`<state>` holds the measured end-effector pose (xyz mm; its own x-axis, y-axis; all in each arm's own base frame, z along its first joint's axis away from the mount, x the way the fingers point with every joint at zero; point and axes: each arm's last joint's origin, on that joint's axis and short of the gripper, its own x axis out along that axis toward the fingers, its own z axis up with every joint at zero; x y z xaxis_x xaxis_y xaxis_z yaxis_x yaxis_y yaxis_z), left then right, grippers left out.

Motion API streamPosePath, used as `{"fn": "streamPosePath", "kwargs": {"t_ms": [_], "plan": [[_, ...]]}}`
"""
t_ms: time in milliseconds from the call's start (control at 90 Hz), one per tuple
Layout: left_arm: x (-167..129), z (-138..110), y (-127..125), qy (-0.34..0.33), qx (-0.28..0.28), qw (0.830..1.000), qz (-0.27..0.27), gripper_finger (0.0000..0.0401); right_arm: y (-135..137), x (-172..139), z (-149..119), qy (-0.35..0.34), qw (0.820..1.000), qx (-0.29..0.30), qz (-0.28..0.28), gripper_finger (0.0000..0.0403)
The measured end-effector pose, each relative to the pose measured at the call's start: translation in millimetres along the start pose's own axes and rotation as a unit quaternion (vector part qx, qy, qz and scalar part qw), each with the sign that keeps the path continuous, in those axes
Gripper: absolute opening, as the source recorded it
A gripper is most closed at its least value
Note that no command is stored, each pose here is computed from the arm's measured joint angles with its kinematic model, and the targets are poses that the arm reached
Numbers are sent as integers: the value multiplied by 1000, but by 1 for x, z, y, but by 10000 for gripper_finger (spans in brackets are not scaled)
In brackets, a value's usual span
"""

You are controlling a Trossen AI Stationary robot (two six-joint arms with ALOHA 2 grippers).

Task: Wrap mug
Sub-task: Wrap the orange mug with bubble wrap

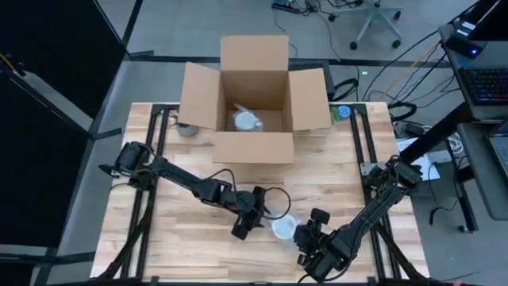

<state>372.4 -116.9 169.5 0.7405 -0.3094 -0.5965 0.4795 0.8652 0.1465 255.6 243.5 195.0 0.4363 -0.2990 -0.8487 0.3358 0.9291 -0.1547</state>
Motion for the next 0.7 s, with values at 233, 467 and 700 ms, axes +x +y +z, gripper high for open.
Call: {"fn": "streamPosePath", "kwargs": {"t_ms": [233,467,700], "plan": [[1,6,-11,-17,9,1000,-10,226,-1,5,9,3,997,-76,16,167],[1,10,-21,-28,4,999,-20,226,-9,10,13,19,980,-200,-6,167],[1,12,-29,-31,7,999,-13,226,-20,15,22,33,967,-251,-20,167]]}}
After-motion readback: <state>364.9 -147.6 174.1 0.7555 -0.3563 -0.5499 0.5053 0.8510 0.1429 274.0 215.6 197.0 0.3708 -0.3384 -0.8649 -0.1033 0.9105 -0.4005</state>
